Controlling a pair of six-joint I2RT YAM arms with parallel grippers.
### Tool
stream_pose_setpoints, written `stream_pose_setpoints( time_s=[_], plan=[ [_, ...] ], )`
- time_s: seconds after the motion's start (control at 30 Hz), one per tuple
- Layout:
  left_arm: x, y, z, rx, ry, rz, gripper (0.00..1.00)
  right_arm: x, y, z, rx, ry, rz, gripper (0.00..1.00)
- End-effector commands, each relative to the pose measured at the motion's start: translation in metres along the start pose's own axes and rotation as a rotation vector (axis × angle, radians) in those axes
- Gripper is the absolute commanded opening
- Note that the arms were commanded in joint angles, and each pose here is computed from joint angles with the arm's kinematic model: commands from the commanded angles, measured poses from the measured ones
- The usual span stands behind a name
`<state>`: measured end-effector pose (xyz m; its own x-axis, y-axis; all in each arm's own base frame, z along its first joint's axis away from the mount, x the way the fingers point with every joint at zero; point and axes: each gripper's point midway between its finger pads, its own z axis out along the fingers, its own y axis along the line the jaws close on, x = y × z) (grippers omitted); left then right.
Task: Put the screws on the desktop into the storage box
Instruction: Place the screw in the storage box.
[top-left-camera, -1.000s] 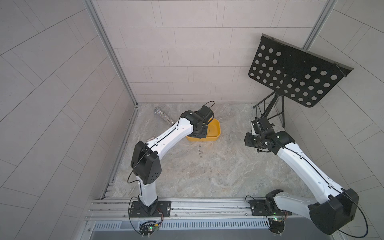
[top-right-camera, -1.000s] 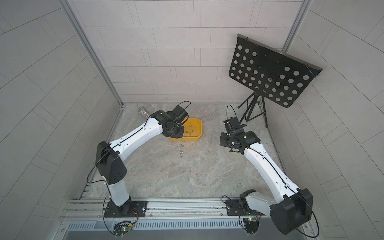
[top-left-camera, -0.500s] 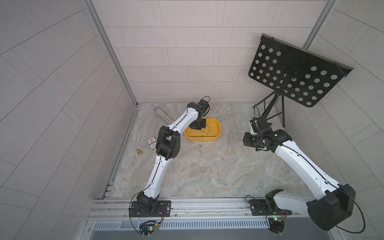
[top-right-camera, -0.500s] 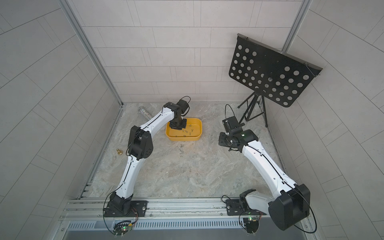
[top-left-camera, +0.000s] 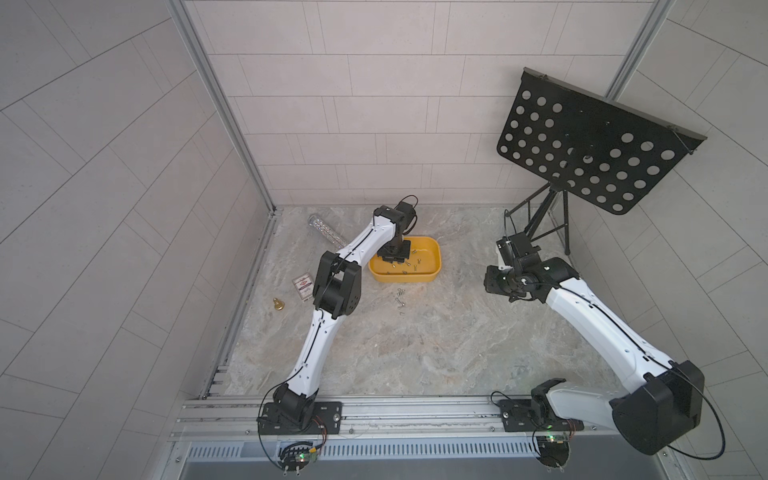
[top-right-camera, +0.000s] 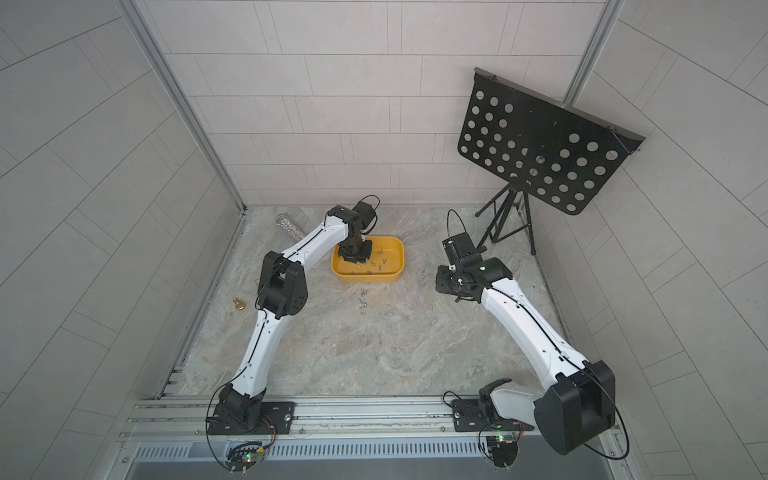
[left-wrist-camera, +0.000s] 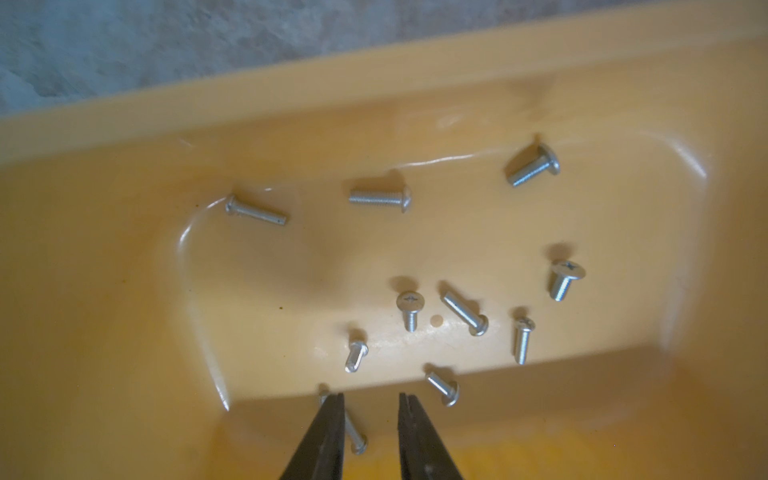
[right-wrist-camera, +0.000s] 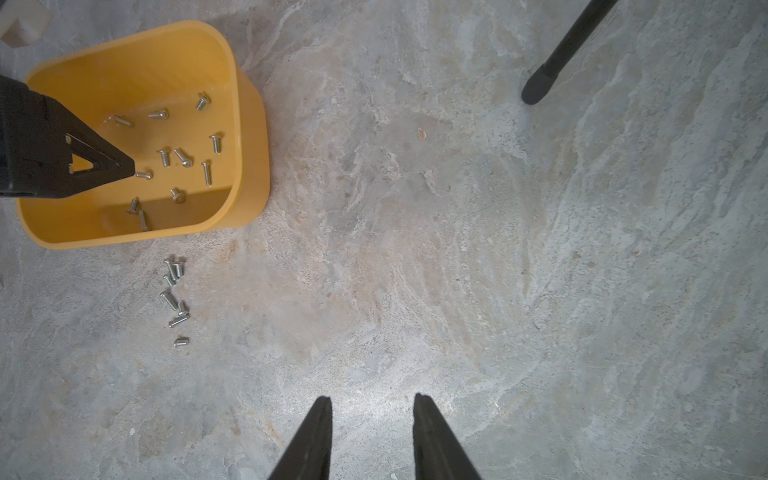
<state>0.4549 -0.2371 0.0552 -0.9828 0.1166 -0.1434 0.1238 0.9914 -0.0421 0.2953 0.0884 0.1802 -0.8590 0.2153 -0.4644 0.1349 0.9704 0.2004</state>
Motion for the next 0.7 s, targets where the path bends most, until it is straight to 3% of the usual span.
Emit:
stream_pose_setpoints(
  time_s=[0.0,0.17,0.3,0.5,0.67],
  plan=[
    [-0.003,0.007,-0.012,-0.023,-0.013,0.008,0.33,-0.005,0.000,-0.003,0.007,-0.014,0.000,0.38],
    [-0.003,0.010,-0.057,-0.017,-0.076,0.016,0.33,-0.005,0.000,-0.003,0.011,-0.009,-0.001,0.38],
    [0.023,0.012,-0.093,-0.014,-0.108,0.027,0.34,-0.006,-0.001,-0.002,0.018,-0.012,-0.002,0.38],
    [0.082,0.014,-0.107,-0.008,-0.098,0.027,0.45,-0.010,-0.005,-0.006,0.039,-0.027,-0.014,0.38],
    [0.118,0.015,-0.109,-0.011,-0.095,0.027,0.49,-0.013,-0.004,-0.008,0.040,-0.026,-0.016,0.38]
  ],
)
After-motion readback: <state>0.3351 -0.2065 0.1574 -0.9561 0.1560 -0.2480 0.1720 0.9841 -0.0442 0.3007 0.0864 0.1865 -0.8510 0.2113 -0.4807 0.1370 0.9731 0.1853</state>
